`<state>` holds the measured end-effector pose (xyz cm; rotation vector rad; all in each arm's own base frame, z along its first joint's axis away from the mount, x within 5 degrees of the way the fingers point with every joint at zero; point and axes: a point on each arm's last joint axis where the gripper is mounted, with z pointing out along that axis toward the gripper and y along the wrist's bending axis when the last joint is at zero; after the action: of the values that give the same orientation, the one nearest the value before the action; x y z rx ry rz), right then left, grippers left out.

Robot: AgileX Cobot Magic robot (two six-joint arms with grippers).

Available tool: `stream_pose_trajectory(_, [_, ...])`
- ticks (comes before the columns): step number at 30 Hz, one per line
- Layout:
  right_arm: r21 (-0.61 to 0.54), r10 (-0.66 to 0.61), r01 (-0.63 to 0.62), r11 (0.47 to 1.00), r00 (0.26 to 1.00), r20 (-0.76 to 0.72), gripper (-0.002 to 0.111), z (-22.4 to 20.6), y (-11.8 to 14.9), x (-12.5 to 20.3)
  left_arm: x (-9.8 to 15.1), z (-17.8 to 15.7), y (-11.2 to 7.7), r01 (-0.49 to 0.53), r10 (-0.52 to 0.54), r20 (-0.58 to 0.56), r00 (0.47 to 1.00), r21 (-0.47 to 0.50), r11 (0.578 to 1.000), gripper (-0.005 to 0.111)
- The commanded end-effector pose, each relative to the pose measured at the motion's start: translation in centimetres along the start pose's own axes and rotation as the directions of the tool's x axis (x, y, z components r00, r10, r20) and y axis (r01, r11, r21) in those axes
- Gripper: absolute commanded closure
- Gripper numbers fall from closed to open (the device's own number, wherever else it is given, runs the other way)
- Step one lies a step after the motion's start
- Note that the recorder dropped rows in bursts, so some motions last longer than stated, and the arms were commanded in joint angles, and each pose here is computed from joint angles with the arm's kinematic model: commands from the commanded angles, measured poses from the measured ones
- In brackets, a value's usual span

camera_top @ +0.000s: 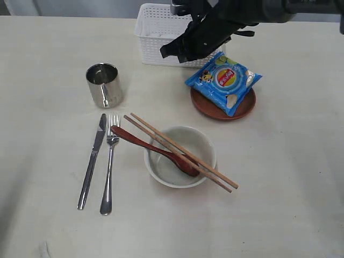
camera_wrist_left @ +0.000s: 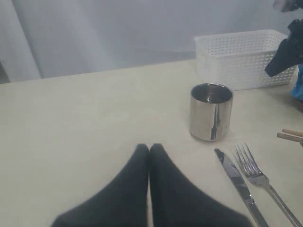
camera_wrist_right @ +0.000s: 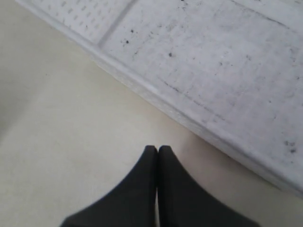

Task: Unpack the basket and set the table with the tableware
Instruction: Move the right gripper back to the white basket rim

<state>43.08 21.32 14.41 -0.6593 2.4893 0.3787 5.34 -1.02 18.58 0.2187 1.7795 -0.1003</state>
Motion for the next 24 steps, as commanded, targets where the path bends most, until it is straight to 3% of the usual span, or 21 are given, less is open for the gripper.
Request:
stream_pose_trajectory(1, [0.002, 0.041, -0.041, 0.999, 0.999, 0.020, 0.109, 0.9, -0.3, -0.3, 0.0, 0.0, 0.0, 0.004, -0.004, 0.009, 1.000, 0.000, 1.000, 0.107])
stream_pose_trajectory(14, [0.041, 0.084, -0.091, 0.995, 0.987, 0.140, 0.109, 1.1, -0.8, -1.3, 0.0, 0.0, 0.0, 0.004, -0.004, 0.009, 1.000, 0.000, 1.000, 0.107])
stream_pose_trajectory(24, [0.039, 0.091, -0.097, 0.995, 0.987, 0.132, 0.109, 1.2, -0.8, -1.2, 0.0, 0.0, 0.0, -0.006, 0.006, 0.009, 1.000, -0.004, 1.000, 0.107])
